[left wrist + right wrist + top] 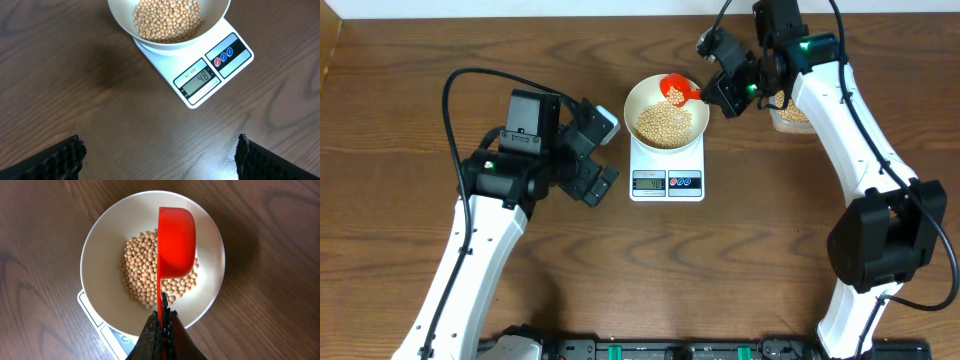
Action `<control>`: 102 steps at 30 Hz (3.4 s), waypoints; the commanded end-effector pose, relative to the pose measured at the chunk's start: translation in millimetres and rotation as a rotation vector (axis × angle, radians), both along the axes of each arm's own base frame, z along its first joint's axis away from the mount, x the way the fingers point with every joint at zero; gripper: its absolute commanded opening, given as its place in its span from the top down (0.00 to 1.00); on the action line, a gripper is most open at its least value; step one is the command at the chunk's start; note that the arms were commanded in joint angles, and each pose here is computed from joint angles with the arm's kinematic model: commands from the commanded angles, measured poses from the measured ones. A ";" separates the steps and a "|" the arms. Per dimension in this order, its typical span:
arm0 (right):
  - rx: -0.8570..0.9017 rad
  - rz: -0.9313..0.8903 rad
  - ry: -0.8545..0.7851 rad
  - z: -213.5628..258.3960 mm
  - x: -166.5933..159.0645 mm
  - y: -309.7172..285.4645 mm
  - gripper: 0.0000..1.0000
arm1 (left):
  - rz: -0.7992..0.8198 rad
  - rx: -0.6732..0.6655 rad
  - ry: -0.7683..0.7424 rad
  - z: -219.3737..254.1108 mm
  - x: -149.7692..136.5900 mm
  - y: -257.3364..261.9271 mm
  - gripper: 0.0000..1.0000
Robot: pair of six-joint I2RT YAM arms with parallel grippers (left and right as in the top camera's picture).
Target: Scoop item into bowl and weigh 50g on scale
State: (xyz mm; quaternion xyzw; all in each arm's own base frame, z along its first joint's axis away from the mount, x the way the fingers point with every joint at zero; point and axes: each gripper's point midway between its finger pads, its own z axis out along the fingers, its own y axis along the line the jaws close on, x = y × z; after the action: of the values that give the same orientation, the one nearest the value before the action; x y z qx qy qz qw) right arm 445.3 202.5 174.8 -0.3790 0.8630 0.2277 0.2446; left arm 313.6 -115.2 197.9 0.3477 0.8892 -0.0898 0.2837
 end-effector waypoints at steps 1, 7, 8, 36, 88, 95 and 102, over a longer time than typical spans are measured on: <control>-0.005 0.044 -0.068 15.6 0.7 0.2 0.99 | 0.012 -0.001 0.006 -0.9 1.4 1.2 0.02; -0.044 0.052 -0.090 12.9 2.5 -2.4 0.99 | 0.012 -0.001 0.006 -0.9 1.4 1.1 0.02; -0.052 0.050 -0.093 12.3 3.0 -2.9 0.99 | 0.012 -0.001 0.006 -0.9 1.4 1.2 0.02; -0.040 0.098 -0.107 14.1 -1.8 8.3 0.99 | 0.012 -0.001 0.006 -0.9 1.4 1.2 0.02; -0.095 0.158 -0.167 11.7 0.3 5.0 0.99 | 0.012 -0.001 0.006 -0.9 1.4 1.1 0.02; -0.146 0.185 -0.200 9.1 1.7 4.5 0.99 | 0.012 -0.001 0.006 -0.9 1.4 1.2 0.02; -0.146 0.196 -0.209 9.6 1.7 6.3 0.99 | 0.012 -0.001 0.006 -0.9 1.4 1.2 0.02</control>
State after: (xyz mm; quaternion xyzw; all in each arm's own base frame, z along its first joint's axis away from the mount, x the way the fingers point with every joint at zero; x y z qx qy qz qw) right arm 446.6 205.1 168.3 -0.4872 0.8189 0.1538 0.2616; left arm 313.7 -115.1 197.9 0.3475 0.8892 -0.0897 0.2837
